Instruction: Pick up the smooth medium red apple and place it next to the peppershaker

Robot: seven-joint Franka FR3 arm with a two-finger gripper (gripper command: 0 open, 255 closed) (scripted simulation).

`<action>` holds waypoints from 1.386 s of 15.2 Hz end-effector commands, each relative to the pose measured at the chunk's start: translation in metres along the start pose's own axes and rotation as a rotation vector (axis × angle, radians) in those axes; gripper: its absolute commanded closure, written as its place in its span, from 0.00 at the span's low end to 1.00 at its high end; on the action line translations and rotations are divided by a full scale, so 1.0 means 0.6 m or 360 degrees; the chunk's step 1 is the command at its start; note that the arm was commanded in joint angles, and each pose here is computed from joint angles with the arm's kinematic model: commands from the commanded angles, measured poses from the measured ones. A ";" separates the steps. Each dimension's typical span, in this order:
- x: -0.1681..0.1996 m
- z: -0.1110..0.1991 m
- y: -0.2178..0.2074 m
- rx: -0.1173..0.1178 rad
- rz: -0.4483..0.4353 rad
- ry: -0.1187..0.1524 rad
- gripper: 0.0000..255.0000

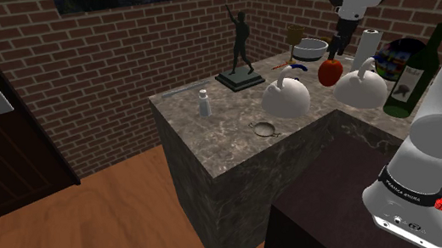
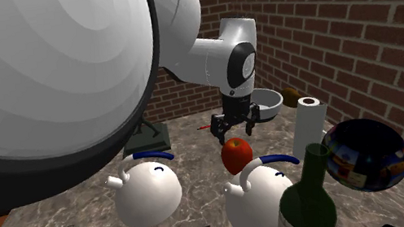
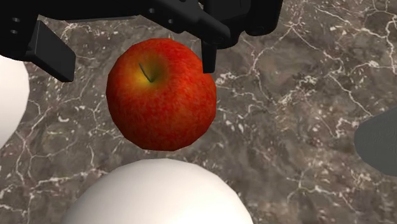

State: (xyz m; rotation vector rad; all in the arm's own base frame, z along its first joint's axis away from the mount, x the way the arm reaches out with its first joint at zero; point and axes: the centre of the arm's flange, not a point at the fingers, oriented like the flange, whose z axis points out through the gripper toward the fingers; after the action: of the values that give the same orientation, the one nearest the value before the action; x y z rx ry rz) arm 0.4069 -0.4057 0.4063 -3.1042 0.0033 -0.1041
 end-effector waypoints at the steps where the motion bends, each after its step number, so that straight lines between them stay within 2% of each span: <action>1: 0.000 0.000 0.000 0.0000 0.0000 0.0000 1.00; 10: 0.000 0.000 0.000 0.0000 0.0000 0.0000 1.00; 21: 0.007 -0.096 -0.003 0.0000 0.0000 0.0000 1.00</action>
State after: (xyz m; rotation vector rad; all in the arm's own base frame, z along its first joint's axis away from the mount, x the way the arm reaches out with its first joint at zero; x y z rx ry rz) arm 0.4070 -0.4050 0.4588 -3.1043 0.0030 -0.1045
